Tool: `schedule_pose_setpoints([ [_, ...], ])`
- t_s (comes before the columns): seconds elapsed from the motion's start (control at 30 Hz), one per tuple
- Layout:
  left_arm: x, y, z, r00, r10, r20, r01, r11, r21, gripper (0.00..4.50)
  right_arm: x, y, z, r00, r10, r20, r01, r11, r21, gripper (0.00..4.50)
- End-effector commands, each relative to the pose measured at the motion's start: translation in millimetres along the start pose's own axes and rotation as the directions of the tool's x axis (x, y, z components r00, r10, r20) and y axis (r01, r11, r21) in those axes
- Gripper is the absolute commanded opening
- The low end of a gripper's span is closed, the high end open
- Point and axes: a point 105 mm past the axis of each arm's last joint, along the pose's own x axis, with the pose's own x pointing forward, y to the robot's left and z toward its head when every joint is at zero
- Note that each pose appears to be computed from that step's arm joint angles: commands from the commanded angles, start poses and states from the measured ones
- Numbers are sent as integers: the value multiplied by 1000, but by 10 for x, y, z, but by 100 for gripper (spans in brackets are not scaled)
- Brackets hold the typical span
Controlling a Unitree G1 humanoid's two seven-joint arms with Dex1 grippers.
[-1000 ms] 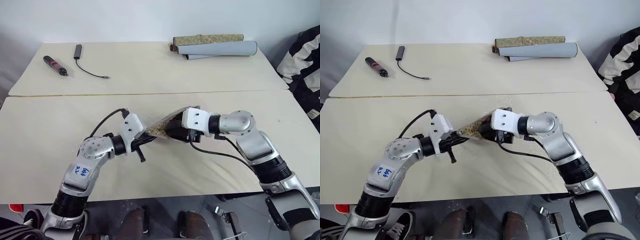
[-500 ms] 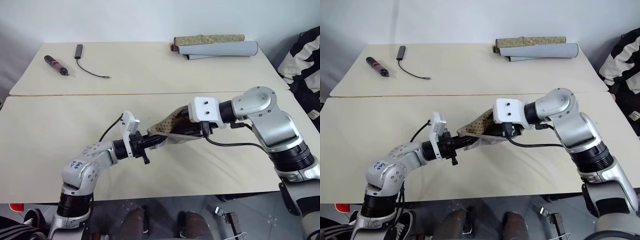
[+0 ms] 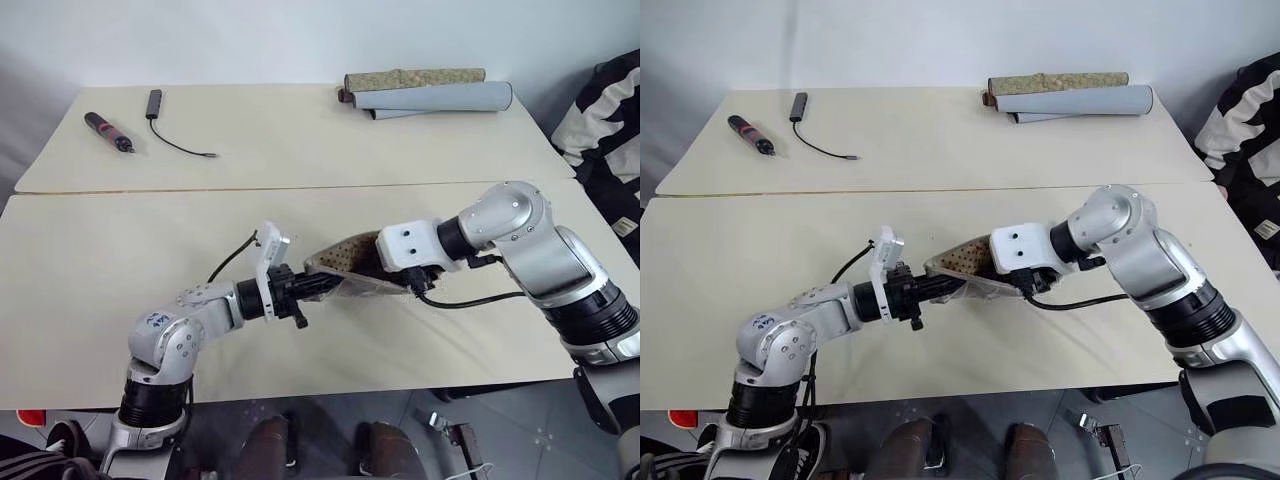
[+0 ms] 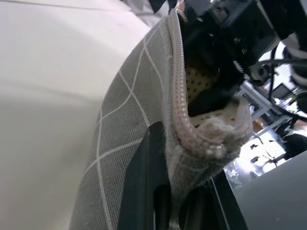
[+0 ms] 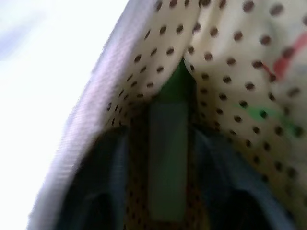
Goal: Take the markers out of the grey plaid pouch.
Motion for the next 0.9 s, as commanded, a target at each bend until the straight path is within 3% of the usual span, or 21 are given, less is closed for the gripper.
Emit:
schedule_pose_setpoints([
  [0.03,3,-58,123,998,-7,56,4,999,40,0,-22,-9,20,1000,-7,-10,7,999,-31,202],
  [0.13,9,-49,134,998,2,63,-4,999,44,0,-29,-28,82,1000,-12,16,13,999,-38,202],
  [0.5,30,-30,104,999,4,51,-6,999,36,0,239,-98,-111,995,-24,-95,17,998,-68,202],
  [0.7,15,7,93,999,14,49,-16,999,31,0,278,-247,-77,993,-84,-85,80,996,-51,202],
  [0.9,29,-3,94,999,13,49,-15,999,38,0,377,-88,-213,991,-9,-136,8,1000,-3,202],
])
